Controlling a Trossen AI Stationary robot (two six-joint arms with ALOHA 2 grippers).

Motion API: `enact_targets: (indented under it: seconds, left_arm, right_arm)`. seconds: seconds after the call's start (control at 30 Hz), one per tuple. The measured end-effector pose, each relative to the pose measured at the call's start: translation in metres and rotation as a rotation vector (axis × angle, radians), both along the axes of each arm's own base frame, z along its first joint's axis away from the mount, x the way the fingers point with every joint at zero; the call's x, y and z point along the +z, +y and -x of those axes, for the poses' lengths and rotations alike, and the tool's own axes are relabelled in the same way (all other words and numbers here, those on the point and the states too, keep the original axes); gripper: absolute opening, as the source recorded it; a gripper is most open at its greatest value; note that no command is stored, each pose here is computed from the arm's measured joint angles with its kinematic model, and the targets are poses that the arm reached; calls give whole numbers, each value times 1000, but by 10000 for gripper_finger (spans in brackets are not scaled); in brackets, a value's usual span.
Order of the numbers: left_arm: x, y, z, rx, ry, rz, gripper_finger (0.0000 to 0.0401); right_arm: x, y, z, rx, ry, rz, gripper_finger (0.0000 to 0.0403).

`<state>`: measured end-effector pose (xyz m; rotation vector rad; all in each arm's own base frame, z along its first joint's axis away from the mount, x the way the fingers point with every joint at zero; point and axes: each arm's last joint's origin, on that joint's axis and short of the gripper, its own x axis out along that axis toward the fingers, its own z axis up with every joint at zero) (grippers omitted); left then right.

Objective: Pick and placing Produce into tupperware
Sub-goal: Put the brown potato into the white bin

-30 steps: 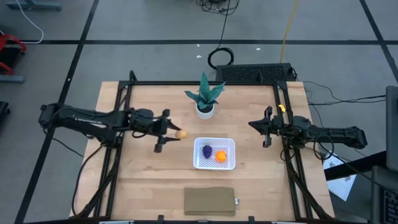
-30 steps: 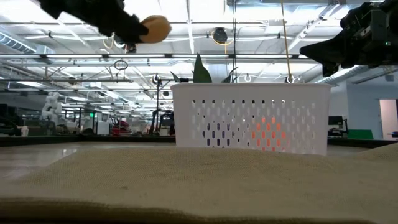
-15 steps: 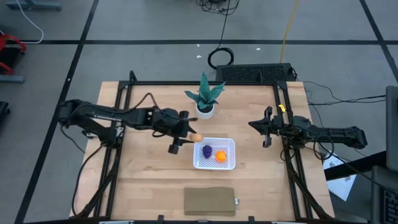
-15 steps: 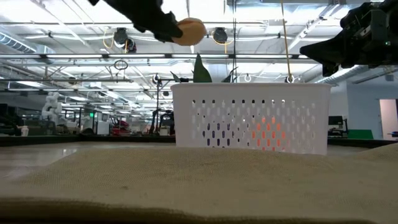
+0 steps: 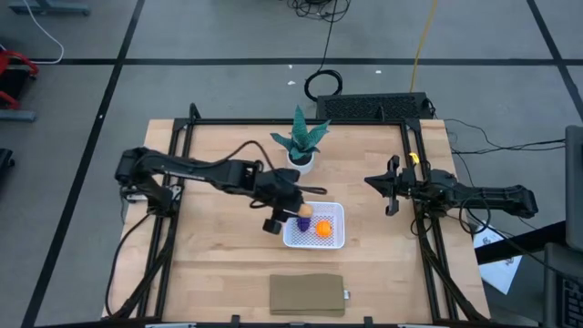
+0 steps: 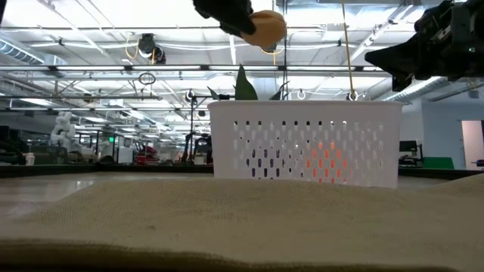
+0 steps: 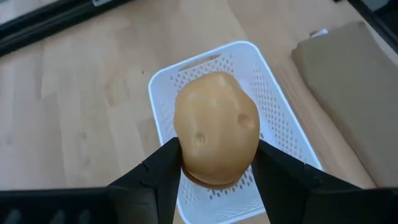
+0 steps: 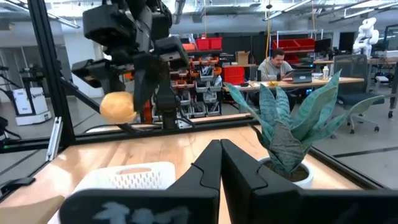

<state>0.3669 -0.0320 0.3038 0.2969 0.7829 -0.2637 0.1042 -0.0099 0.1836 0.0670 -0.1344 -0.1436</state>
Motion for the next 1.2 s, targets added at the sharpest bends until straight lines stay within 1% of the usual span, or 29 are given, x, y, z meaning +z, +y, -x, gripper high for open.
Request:
enact_targets:
  seconds: [0.17,0.3,0.47,0.6,0.83,1.07,1.2]
  left_arm:
    - [2,-5,-17,10,92,2,179]
    - [-11,-7,-28,10,182,-9,179]
    - [-34,-9,-38,13,247,-82,179]
    - [-45,-15,-43,-16,261,-97,179]
    - [-60,-16,-51,-15,278,-98,179]
    - [-66,-23,-55,-45,265,-77,179]
    - [-67,-28,-58,-76,246,-92,179]
  right_arm:
    - [0,0,0,0,-1,0,0]
    - [0,0,0,0,0,0,0]
    - [0,0,0,1,2,-4,0]
    - [-1,0,0,1,7,-11,0]
    - [0,0,0,2,2,-11,0]
    - [0,0,0,1,-3,-10,0]
    - [0,0,0,1,-1,-8,0]
